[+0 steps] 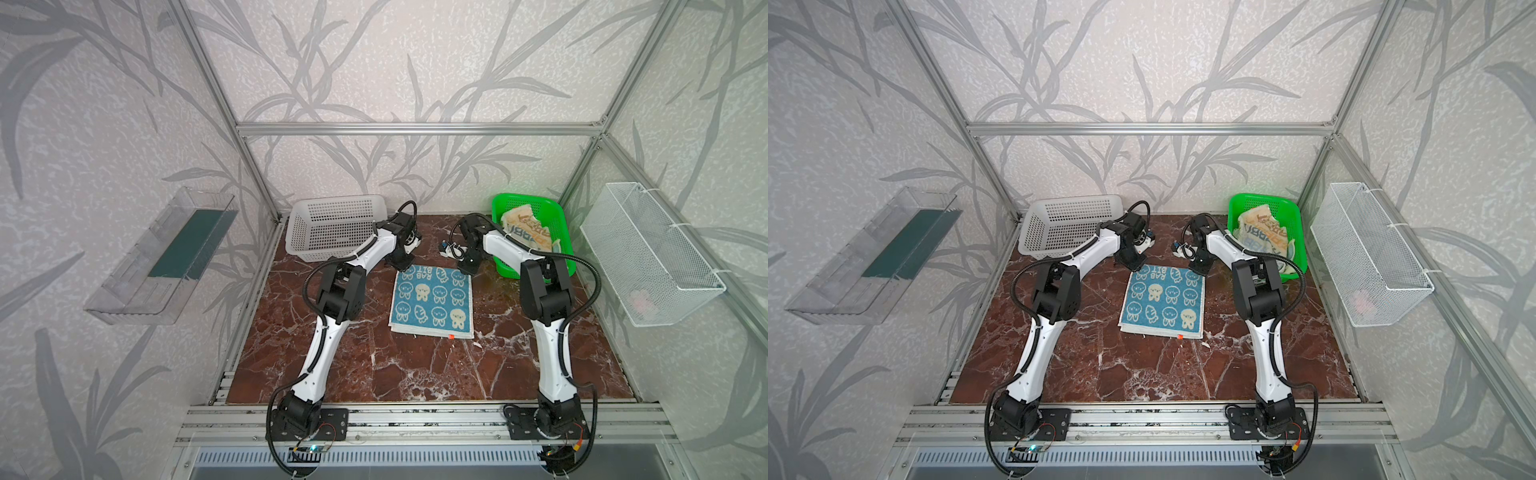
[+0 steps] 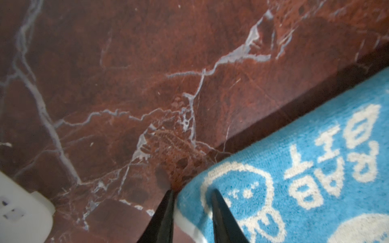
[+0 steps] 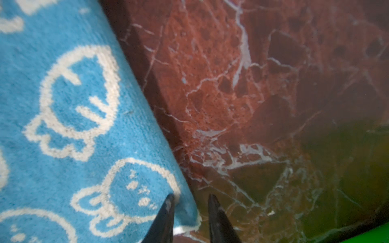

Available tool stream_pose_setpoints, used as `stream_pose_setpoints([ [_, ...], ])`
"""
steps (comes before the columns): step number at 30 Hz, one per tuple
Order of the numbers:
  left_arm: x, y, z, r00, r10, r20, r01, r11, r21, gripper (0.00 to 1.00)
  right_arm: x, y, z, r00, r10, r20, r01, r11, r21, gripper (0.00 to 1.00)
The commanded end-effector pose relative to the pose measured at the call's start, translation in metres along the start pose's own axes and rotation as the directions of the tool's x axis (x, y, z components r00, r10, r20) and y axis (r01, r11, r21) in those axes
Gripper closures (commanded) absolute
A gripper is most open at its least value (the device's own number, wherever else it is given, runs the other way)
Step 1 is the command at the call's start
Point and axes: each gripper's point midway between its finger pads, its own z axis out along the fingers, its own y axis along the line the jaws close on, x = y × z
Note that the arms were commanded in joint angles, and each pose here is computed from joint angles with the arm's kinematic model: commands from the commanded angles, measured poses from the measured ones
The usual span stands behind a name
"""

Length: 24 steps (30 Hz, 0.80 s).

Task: Fold and stack the towels
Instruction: 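Lower both grippers and pinch the far towel edge, then lift the far edge and fold it toward the robot with both grippers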

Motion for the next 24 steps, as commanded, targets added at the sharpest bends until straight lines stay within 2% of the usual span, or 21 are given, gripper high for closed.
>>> stream_pose_setpoints([
  [1,0.011,-0.003,-0.007,0.999,0.027,-0.042,-0.026,0.999,0.026,0.72,0.012,0.005,0.007,0.997,-0.035,-0.065,0.032,0.999,-0.036,0.72],
  [5,0.013,-0.004,-0.005,0.998,0.034,-0.052,-0.033,0.999,0.030,0.78,0.015,0.008,0.008,0.995,-0.052,-0.079,0.048,0.997,-0.052,0.74],
  [12,0.015,-0.008,-0.001,0.997,0.039,-0.064,-0.035,0.998,0.051,0.83,0.029,0.021,0.009,0.988,-0.096,-0.122,0.083,0.991,-0.109,0.77],
  [18,0.017,-0.008,0.002,0.996,0.027,-0.084,-0.022,0.998,0.055,0.95,0.027,0.022,0.010,0.990,-0.095,-0.108,0.083,0.990,-0.111,1.00],
  [21,0.016,-0.004,0.001,0.997,0.009,-0.081,-0.006,0.999,0.040,1.00,0.022,0.018,0.009,0.993,-0.085,-0.084,0.077,0.993,-0.087,1.00],
  [24,0.011,0.001,-0.004,0.998,-0.013,-0.062,0.014,1.000,0.022,1.00,0.014,0.010,0.005,0.997,-0.068,-0.042,0.066,0.997,-0.044,1.00],
])
